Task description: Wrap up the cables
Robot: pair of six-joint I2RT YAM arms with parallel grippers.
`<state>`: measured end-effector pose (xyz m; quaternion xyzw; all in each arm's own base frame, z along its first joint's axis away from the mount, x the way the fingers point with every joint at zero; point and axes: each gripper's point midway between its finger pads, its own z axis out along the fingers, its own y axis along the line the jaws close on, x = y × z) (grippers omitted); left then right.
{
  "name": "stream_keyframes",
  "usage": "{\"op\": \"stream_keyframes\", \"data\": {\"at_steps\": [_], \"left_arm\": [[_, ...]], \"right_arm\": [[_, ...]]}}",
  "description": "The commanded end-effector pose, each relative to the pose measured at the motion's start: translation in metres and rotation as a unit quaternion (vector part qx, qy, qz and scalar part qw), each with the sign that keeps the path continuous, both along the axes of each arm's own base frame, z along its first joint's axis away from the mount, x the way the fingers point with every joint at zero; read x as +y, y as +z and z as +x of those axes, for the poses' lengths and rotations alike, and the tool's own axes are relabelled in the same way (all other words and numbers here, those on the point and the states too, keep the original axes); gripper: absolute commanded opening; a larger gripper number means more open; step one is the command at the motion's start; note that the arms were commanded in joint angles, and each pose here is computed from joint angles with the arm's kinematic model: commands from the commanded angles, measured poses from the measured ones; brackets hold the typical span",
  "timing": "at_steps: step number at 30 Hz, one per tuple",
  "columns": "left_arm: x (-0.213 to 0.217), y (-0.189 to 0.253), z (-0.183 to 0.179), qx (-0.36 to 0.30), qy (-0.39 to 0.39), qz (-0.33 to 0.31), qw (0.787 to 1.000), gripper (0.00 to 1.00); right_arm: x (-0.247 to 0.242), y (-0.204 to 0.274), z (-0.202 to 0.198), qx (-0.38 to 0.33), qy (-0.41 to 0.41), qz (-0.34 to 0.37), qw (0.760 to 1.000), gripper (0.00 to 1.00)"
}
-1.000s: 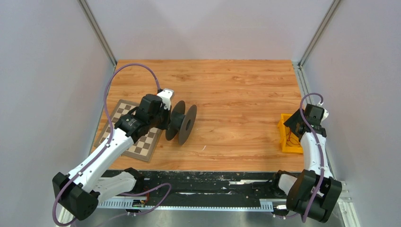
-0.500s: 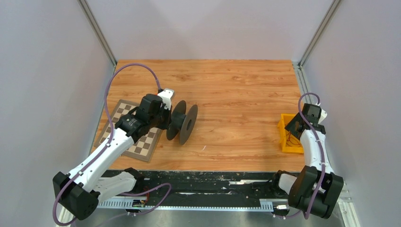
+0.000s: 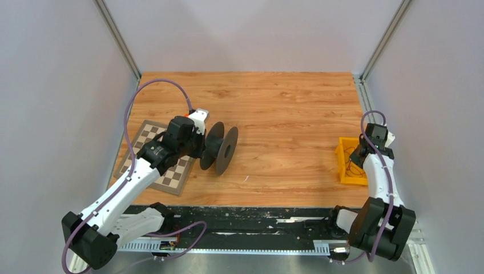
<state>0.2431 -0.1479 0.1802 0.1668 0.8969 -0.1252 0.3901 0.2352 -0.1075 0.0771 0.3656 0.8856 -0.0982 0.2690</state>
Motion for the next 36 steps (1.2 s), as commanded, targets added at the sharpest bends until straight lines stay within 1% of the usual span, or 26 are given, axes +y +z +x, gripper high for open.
{"op": "stream_keyframes", "data": {"at_steps": [1, 3, 4, 5, 6, 7, 8, 11, 14, 17, 21, 29, 32, 36], "left_arm": [[-0.001, 0.009, 0.004, -0.018, 0.006, -0.014, 1.0, 0.12], [-0.002, 0.009, 0.004, -0.016, 0.006, -0.015, 1.0, 0.12], [-0.002, 0.01, 0.003, -0.016, 0.005, -0.017, 1.0, 0.13], [-0.003, 0.01, 0.003, -0.016, 0.004, -0.019, 1.0, 0.13], [-0.003, 0.01, 0.003, -0.016, 0.004, -0.02, 1.0, 0.13], [-0.003, 0.011, 0.002, -0.017, 0.003, -0.021, 1.0, 0.13], [-0.004, 0.012, 0.003, -0.018, 0.002, -0.023, 1.0, 0.13], [-0.005, 0.012, 0.002, -0.016, -0.001, -0.027, 1.0, 0.13], [-0.006, 0.013, 0.0, -0.018, -0.006, -0.029, 0.999, 0.14], [-0.005, 0.014, -0.001, -0.02, -0.005, -0.03, 0.999, 0.14], [-0.004, 0.014, -0.001, -0.024, -0.003, -0.03, 0.999, 0.14], [-0.002, 0.011, 0.0, -0.022, 0.0, -0.023, 0.999, 0.14], [-0.003, 0.011, 0.0, -0.018, 0.001, -0.024, 1.0, 0.14], [-0.006, 0.014, 0.0, -0.019, -0.002, -0.034, 0.999, 0.14]], "right_arm": [[-0.007, 0.052, 0.02, -0.077, 0.004, -0.03, 0.997, 0.0], [-0.014, 0.069, 0.017, -0.089, -0.031, -0.043, 0.995, 0.02], [-0.016, 0.074, 0.013, -0.092, -0.062, -0.04, 0.993, 0.11], [-0.015, 0.076, 0.009, -0.093, -0.089, -0.029, 0.991, 0.29], [-0.013, 0.077, 0.006, -0.093, -0.114, -0.015, 0.989, 0.44], [-0.012, 0.078, 0.001, -0.086, -0.137, -0.005, 0.987, 0.53], [-0.012, 0.076, -0.005, -0.076, -0.168, 0.004, 0.983, 0.57], [-0.01, 0.067, -0.019, -0.039, -0.237, 0.037, 0.97, 0.57], [0.002, 0.051, -0.028, -0.007, -0.278, 0.081, 0.957, 0.55], [0.009, 0.041, -0.032, -0.008, -0.314, 0.105, 0.944, 0.56], [0.007, 0.037, -0.038, -0.03, -0.354, 0.101, 0.929, 0.6], [0.002, 0.026, -0.039, -0.042, -0.385, 0.092, 0.917, 0.6], [-0.005, 0.023, -0.033, -0.058, -0.385, 0.08, 0.918, 0.57], [-0.01, 0.02, -0.019, -0.08, -0.376, 0.082, 0.919, 0.51]]}}
